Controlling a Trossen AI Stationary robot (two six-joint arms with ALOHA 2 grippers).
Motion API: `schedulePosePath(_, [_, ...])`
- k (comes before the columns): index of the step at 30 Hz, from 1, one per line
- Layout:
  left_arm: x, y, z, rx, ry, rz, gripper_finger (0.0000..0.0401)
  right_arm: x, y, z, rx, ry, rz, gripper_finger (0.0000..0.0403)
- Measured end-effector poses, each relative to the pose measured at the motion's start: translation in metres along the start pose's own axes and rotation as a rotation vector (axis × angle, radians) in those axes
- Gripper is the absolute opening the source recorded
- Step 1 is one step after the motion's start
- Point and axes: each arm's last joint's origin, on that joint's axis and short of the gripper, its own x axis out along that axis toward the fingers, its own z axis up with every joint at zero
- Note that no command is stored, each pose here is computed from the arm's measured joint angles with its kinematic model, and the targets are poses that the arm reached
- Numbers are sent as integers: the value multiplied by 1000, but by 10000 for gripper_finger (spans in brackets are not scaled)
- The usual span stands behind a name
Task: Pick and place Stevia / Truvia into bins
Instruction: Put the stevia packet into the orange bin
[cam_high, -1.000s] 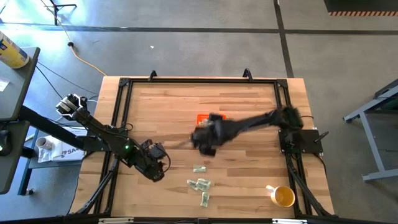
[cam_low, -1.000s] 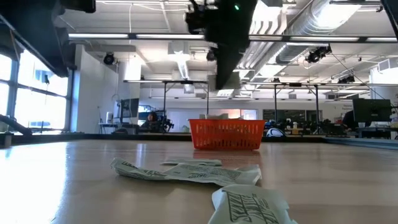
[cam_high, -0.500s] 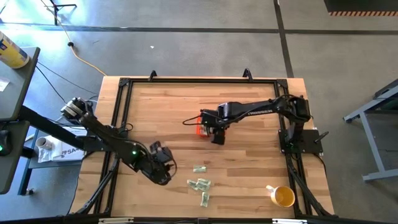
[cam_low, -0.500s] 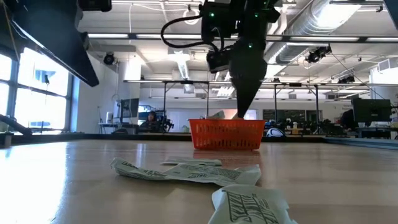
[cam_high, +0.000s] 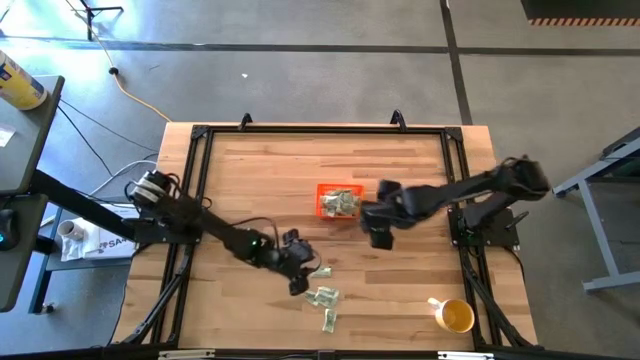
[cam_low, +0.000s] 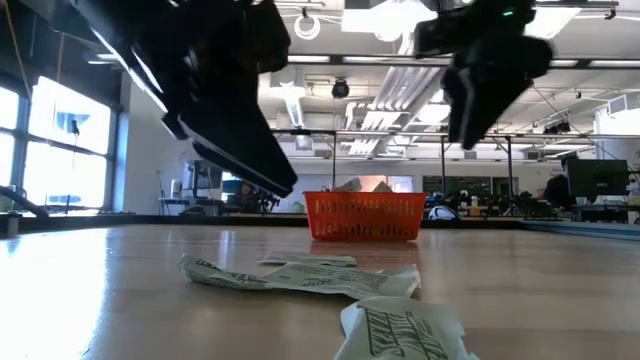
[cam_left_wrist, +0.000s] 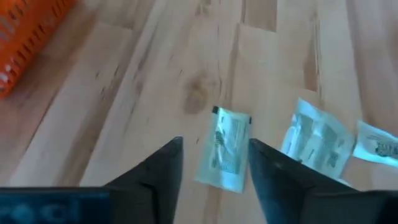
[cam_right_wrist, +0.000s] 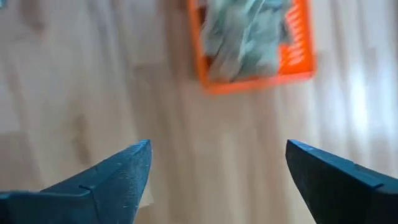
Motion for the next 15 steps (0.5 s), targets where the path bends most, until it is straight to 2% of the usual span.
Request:
schedulePosePath(3, [5,8,4,41,14,1,255,-3,7,-21,54,-42,3,361])
schedulePosePath(8, [14,20,7,89,76,-86,309,1,18,-37,87,-101,-14,358])
schedulePosePath(11, [22,21,0,132,111,-103,311,7,23,-40,83,-116,-15,358])
schedulePosePath(15, [35,19,-11,157,152,-121,287,13,26,-44,111,-134,-31,358])
